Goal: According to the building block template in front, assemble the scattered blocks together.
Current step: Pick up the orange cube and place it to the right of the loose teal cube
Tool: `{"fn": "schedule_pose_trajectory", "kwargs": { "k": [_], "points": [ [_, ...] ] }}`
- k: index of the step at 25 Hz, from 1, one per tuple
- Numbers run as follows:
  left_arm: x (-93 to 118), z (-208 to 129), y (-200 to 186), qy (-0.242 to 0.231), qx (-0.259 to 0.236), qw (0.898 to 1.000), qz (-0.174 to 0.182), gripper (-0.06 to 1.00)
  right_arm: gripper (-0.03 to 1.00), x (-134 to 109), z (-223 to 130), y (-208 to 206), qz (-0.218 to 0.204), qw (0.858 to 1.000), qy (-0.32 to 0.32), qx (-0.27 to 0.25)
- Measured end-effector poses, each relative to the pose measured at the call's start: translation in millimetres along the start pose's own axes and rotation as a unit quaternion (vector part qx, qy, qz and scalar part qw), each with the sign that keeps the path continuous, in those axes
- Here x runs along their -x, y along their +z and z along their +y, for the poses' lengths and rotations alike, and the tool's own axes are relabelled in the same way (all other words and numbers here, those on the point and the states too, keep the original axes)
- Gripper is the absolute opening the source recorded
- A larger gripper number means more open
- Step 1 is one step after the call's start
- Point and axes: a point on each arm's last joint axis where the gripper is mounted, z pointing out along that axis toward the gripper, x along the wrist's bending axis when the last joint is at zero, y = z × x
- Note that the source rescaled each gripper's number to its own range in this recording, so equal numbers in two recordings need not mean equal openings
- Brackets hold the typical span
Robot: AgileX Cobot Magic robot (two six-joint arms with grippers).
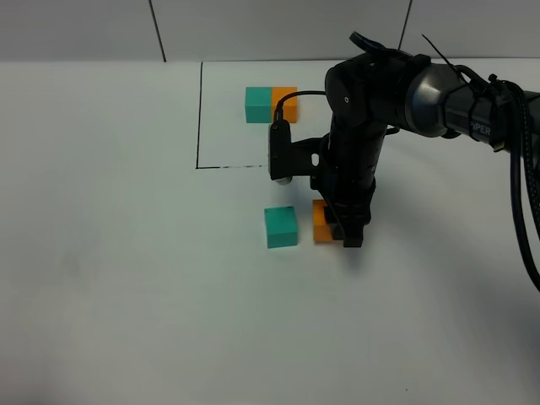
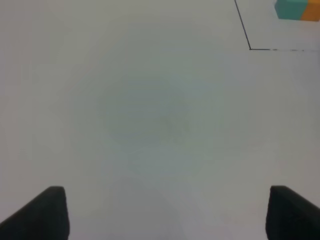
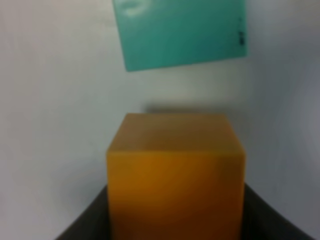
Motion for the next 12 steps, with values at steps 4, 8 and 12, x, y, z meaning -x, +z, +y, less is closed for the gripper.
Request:
{"fn": "schedule_pose_trajectory", "kwargs": {
  "k": [4,8,12],
  "points": [
    [0,0,0,0.0,0.0,1.0,0.0,0.75,0.01,3,1,-1,-0.015,1.0,-0.006,0.006],
    [0,0,0,0.0,0.0,1.0,0.0,0.75,0.01,5,1,-1,-0.027,0.999,-0.017,0.003],
    [0,0,0,0.0,0.0,1.0,0.0,0.75,0.01,6,1,12,-0.016,1.0,-0.02,-0.004]
  ]
}}
